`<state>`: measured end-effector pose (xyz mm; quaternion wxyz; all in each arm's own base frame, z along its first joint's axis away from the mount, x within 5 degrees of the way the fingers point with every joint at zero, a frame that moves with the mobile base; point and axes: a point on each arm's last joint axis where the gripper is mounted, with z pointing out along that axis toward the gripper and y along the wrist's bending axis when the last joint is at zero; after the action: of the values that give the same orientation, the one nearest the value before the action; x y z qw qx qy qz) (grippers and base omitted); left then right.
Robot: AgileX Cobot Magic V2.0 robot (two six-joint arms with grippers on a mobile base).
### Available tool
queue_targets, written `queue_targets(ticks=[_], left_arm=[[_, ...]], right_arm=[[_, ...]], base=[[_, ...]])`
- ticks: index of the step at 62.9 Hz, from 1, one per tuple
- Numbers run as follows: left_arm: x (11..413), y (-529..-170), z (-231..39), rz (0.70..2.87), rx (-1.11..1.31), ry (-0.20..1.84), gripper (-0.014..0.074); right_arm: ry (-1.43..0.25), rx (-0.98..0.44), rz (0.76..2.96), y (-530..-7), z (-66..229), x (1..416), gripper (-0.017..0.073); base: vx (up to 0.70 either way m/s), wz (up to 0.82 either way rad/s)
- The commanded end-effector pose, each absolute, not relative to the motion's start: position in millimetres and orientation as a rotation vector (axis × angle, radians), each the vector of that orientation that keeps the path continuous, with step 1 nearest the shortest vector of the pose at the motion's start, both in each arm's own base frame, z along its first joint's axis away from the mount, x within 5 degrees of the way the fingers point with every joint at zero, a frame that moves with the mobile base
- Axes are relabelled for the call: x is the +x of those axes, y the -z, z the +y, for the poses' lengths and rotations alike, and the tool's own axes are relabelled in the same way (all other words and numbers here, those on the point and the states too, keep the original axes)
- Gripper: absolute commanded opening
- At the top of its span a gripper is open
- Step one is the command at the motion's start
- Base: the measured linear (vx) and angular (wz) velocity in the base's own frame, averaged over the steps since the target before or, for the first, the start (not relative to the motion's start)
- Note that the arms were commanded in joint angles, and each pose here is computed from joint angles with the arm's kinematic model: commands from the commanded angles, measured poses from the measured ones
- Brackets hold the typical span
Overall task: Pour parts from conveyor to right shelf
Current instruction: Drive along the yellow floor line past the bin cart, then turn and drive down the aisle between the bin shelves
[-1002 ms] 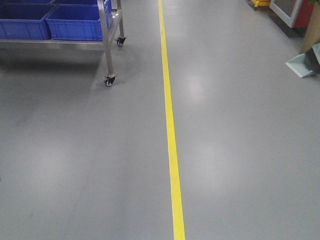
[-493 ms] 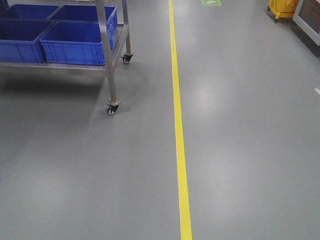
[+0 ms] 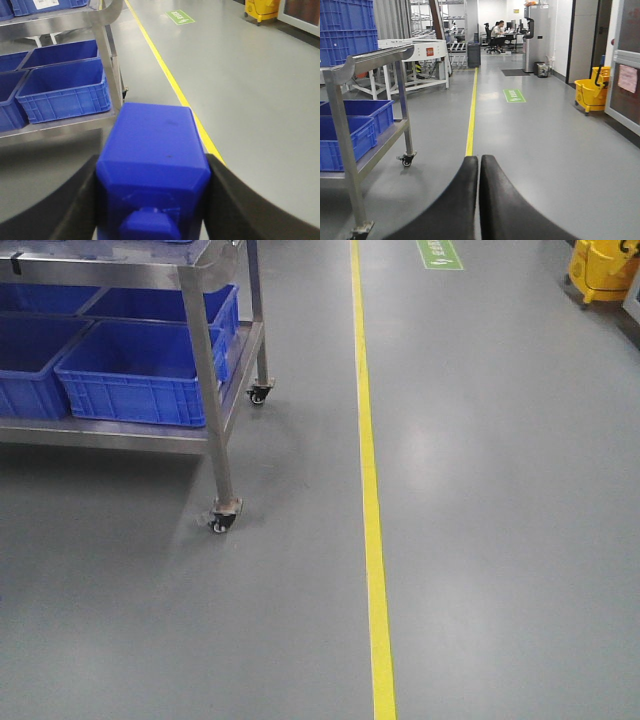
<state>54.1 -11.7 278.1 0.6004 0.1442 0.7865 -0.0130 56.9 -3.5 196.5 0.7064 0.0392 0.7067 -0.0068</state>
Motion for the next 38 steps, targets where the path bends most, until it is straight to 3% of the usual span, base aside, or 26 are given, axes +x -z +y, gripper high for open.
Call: queue_targets(ticks=[1,20,38], left_arm=[[55.4,-293.2,-12.5,1.726,0.309,0.051,-0.0006],[55.4,-293.2,-12.5,1.726,0.309,0.051,-0.0006],[56.0,-293.0,-12.6,1.730,0.309,0.051,-0.0006]], right_arm=[[0.035,0.079,1.495,-199.0,-4.2,56.0,-0.0009],[0.035,0.079,1.495,-199.0,-4.2,56.0,-0.0009],[0.035,0.080,1.495,-199.0,-4.2,56.0,-0.0009]], base=[[0.62,0.10],[0.57,0.27],[0.43,0.79]])
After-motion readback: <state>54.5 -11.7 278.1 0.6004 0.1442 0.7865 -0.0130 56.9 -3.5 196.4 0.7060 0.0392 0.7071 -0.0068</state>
